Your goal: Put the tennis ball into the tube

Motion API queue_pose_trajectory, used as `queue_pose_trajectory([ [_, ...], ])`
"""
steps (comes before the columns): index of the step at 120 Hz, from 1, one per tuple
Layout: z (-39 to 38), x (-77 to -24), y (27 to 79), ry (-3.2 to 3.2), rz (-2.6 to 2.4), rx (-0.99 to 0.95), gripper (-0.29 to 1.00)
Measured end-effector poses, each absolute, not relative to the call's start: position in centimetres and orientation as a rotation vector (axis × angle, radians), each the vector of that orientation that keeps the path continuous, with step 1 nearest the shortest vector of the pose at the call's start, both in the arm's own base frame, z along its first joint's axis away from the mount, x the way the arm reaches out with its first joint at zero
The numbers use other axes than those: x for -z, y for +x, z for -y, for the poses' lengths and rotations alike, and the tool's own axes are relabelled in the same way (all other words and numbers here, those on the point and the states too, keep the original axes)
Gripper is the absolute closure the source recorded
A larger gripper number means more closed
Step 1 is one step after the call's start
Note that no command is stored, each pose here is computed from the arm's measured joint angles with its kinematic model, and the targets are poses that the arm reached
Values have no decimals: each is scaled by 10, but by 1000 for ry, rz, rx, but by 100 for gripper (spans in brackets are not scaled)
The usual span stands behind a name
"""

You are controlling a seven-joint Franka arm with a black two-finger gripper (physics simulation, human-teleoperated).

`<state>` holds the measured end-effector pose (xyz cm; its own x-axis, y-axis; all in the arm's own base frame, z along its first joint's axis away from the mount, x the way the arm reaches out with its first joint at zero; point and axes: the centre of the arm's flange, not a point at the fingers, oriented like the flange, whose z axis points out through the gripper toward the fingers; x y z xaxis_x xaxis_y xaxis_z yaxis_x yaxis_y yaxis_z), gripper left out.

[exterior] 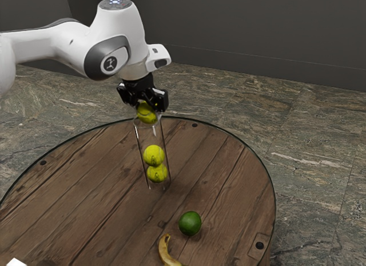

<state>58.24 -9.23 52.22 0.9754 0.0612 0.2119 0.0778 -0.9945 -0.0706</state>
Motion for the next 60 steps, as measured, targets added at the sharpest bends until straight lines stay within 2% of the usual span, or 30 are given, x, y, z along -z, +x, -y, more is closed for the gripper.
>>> queue_pose_trajectory([
  [25,68,-516,588,-3042,112,298,16],
  [44,53,-524,583,-3046,122,280,7],
  [60,50,-597,573,-3127,92,308,4],
])
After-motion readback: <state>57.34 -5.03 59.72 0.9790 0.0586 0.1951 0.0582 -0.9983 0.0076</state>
